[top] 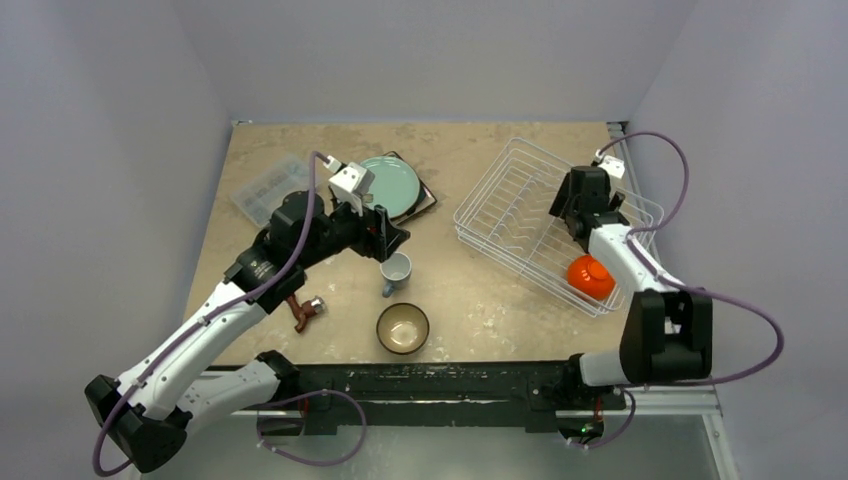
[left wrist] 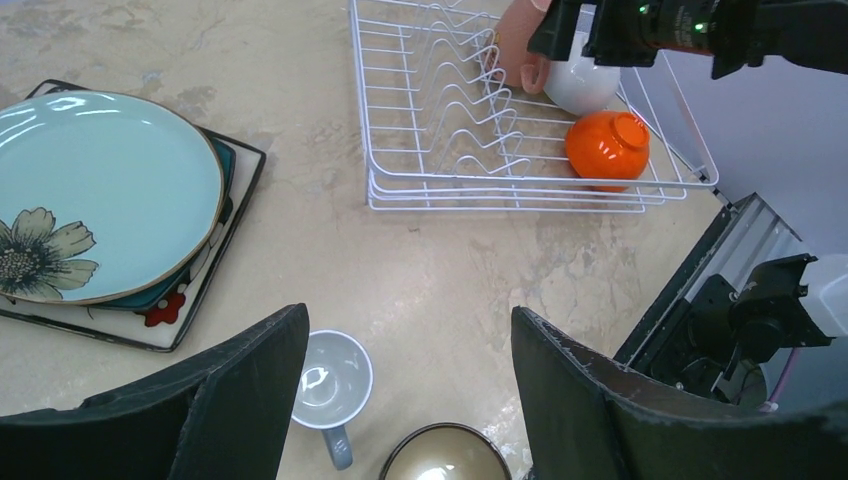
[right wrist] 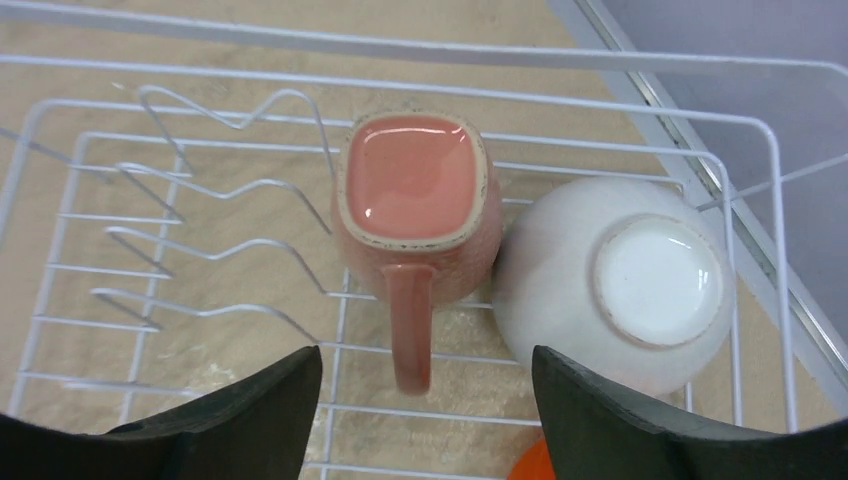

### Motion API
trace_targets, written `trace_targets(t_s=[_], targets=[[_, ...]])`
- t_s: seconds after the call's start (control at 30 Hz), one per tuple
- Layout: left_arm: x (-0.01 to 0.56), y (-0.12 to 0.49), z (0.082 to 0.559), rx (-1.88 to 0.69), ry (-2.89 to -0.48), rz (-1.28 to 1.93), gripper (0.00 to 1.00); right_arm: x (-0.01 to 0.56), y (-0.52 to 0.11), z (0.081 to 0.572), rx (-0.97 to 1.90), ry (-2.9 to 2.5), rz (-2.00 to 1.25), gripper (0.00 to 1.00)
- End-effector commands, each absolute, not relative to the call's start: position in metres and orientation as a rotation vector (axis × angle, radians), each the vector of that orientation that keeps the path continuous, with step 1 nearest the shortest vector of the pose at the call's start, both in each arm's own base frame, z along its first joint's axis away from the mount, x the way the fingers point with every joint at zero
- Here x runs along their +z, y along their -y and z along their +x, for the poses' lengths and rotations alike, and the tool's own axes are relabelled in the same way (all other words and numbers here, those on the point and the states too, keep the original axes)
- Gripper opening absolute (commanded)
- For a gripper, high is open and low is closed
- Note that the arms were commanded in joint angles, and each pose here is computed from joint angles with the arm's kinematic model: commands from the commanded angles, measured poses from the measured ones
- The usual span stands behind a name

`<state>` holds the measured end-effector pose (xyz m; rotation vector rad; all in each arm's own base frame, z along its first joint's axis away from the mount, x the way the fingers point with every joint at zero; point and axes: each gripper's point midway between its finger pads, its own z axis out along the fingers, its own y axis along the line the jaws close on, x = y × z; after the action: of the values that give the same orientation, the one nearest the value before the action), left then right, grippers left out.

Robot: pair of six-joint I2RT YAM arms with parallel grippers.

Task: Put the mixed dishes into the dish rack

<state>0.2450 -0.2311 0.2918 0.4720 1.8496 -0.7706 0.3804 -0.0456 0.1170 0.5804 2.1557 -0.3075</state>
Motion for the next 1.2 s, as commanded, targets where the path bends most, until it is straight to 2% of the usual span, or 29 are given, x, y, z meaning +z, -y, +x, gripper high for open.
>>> trace_targets(t_s=[0.0,0.2,0.37,0.57,0.67,0.8,0.93,1.17], targets=[[0.317,0.237,0.247,-0.82,-1.789,0.462,0.73,0.153,0.029,0.366,-0.161,-2.091,0.543,0.78],[0.311,0.239,0.25,-0.823,-1.807,0.462,0.74,0.182,-0.037,0.335,0.079,-2.047,0.35,0.85],[0.304,0.239,0.254,-0.807,-1.831,0.461,0.74,0.219,-0.114,0.296,0.275,-1.997,0.165,0.85],[0.296,0.242,0.258,-0.798,-1.861,0.468,0.74,0.217,-0.222,0.227,0.615,-2.019,-0.127,0.84],[0.293,0.242,0.261,-0.784,-1.869,0.474,0.75,0.209,-0.254,0.2,0.713,-2.037,-0.226,0.84],[0.286,0.237,0.265,-0.735,-1.891,0.465,0.82,0.194,-0.273,0.185,0.839,-2.045,-0.224,0.87],[0.283,0.229,0.271,-0.668,-1.912,0.448,0.85,0.185,-0.277,0.175,0.95,-2.038,-0.18,0.86],[0.268,0.207,0.275,-0.606,-2.058,0.155,0.85,0.19,-0.242,0.18,0.807,-2.055,-0.091,0.9]])
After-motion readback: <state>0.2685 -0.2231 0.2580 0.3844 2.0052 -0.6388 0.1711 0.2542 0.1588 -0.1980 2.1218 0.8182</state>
